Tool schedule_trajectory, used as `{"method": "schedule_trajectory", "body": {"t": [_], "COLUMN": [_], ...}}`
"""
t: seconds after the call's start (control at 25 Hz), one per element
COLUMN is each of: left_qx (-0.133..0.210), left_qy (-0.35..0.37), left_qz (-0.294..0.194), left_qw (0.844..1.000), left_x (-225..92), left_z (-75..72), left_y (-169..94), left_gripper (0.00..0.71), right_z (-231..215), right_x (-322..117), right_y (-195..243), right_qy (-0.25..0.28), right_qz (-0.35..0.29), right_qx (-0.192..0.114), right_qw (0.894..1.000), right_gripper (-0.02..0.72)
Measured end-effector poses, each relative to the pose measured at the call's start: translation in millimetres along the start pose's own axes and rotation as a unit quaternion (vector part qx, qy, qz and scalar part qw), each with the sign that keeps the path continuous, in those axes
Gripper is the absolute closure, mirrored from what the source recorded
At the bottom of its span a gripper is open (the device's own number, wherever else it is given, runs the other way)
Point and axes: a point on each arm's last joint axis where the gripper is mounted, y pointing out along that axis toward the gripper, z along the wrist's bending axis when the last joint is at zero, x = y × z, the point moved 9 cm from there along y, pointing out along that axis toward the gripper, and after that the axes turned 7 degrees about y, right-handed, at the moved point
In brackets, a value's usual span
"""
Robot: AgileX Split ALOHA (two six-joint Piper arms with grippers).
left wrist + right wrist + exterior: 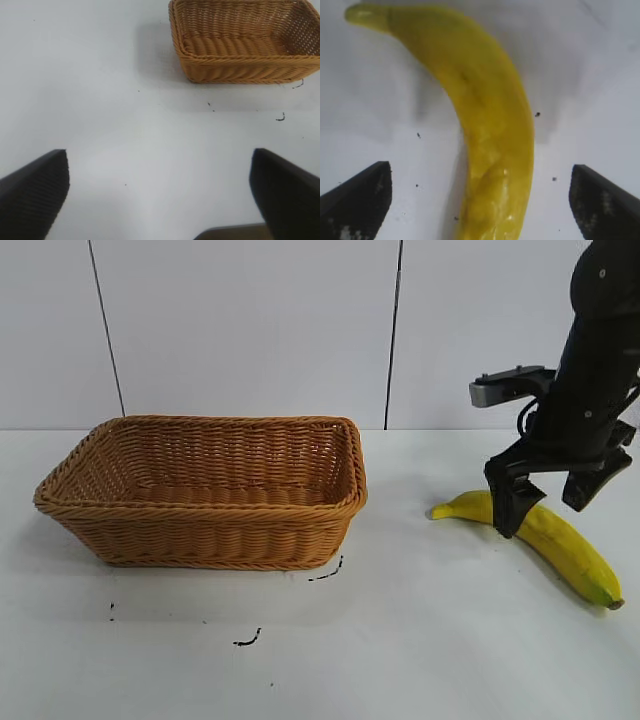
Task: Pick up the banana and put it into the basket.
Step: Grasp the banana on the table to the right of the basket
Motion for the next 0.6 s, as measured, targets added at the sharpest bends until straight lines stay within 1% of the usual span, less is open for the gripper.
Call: {"method": "schedule_trajectory", "body": {"t": [0.24, 0.28, 0.32, 0.36, 0.44, 0.48, 0.52, 0.56, 0.6], "left_qx": [0.0, 0.0, 0.0, 0.0, 0.0, 0.0, 0.0, 0.0, 0.0], "left_qy": [0.0, 0.0, 0.0, 0.0, 0.0, 0.0, 0.0, 0.0, 0.0], "left_qz": [0.0, 0.0, 0.0, 0.0, 0.0, 0.0, 0.0, 0.0, 0.0], "left_qw": [1.0, 1.0, 1.0, 1.0, 1.0, 1.0, 1.0, 1.0, 1.0], "left_x": [0.0, 0.0, 0.0, 0.0, 0.0, 0.0, 0.0, 0.0, 0.0], "left_z": [0.0, 0.0, 0.0, 0.0, 0.0, 0.0, 0.0, 0.0, 0.0], "left_y": [0.0, 0.0, 0.0, 0.0, 0.0, 0.0, 0.0, 0.0, 0.0], "left_gripper": [0.015, 0.015, 0.015, 0.015, 0.015, 0.015, 0.015, 0.015, 0.015], "right_z": [1.4, 1.3, 1.2, 1.2, 1.2, 1.2, 1.2, 1.1, 1.1], "right_x": [-1.7, -0.9, -0.5, -0.4, -0.4, -0.6, -0.8, -1.2, -1.2], "right_y": [10.7, 10.7, 10.7, 10.7, 10.7, 10.7, 10.7, 10.7, 10.7], "right_qy": [0.01, 0.011, 0.013, 0.013, 0.016, 0.019, 0.02, 0.021, 0.021], "right_qz": [0.006, 0.004, 0.003, 0.003, 0.003, 0.003, 0.004, 0.005, 0.005], "right_qx": [0.004, 0.004, 0.004, 0.004, 0.003, 0.003, 0.004, 0.003, 0.003], "right_qw": [1.0, 1.0, 1.0, 1.0, 1.0, 1.0, 1.0, 1.0, 1.0], "right_gripper": [0.015, 0.026, 0.055, 0.103, 0.239, 0.338, 0.398, 0.379, 0.385]}}
